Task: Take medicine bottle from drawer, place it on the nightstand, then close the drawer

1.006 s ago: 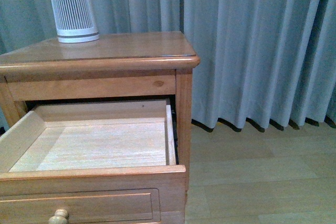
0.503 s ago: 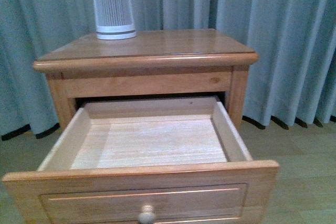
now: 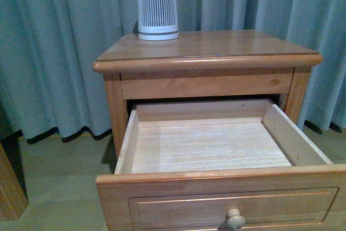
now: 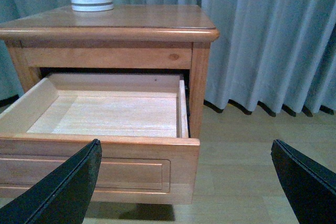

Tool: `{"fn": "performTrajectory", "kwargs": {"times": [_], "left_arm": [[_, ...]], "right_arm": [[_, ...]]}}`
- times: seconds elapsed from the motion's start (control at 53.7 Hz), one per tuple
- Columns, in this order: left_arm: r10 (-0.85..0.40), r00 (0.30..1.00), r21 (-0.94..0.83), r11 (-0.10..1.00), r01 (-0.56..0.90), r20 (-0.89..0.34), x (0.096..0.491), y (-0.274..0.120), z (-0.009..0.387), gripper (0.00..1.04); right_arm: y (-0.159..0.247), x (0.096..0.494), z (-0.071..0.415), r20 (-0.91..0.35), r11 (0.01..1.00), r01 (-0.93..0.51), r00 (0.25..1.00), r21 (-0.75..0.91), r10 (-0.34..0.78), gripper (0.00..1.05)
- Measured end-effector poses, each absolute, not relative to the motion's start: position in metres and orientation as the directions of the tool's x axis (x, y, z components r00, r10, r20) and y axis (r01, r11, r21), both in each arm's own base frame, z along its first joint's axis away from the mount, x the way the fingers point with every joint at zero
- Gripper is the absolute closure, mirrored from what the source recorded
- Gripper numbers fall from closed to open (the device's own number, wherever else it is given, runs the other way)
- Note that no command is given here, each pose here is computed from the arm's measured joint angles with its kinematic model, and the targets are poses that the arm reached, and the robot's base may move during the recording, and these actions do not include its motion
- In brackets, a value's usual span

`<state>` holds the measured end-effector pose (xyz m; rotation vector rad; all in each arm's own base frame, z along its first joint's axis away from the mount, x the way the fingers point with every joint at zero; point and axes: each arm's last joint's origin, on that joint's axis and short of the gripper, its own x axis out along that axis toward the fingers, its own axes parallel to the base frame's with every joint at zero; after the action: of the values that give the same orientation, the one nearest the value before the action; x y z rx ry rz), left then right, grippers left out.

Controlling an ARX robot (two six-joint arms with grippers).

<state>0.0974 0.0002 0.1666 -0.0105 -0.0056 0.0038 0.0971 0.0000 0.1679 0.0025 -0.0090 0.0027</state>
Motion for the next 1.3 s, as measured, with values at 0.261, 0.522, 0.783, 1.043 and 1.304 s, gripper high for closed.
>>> {"fn": "performTrajectory", "kwargs": {"times": [0.261, 0.522, 0.783, 1.043, 1.304], "left_arm": [[0.002, 1.0, -0.009, 1.0, -0.002, 0.006, 0.097, 0.0, 0.167, 0.06], [0.002, 1.0, -0.009, 1.0, -0.002, 0.006, 0.097, 0.0, 0.167, 0.06], [0.002, 1.0, -0.009, 1.0, -0.002, 0.006, 0.097, 0.0, 0.167, 0.06], [0.002, 1.0, -0.009, 1.0, -0.002, 0.006, 0.097, 0.0, 0.167, 0.06], [0.002, 1.0, -0.009, 1.0, -0.002, 0.006, 0.097, 0.0, 0.167, 0.06]], "right_arm": [[0.0, 0.097, 0.168, 0.009, 1.0, -0.002, 1.0, 0.002, 0.002, 0.07], [0.0, 0.097, 0.168, 0.009, 1.0, -0.002, 1.0, 0.002, 0.002, 0.07], [-0.001, 0.126, 0.184, -0.089, 0.959, -0.248, 0.961, 0.137, 0.261, 0.07], [-0.004, 0.256, 0.23, -0.205, 0.937, -0.292, 0.922, 0.192, 0.329, 0.07], [0.015, 0.365, 0.283, -0.245, 0.91, -0.358, 0.882, 0.209, 0.403, 0.07]]}}
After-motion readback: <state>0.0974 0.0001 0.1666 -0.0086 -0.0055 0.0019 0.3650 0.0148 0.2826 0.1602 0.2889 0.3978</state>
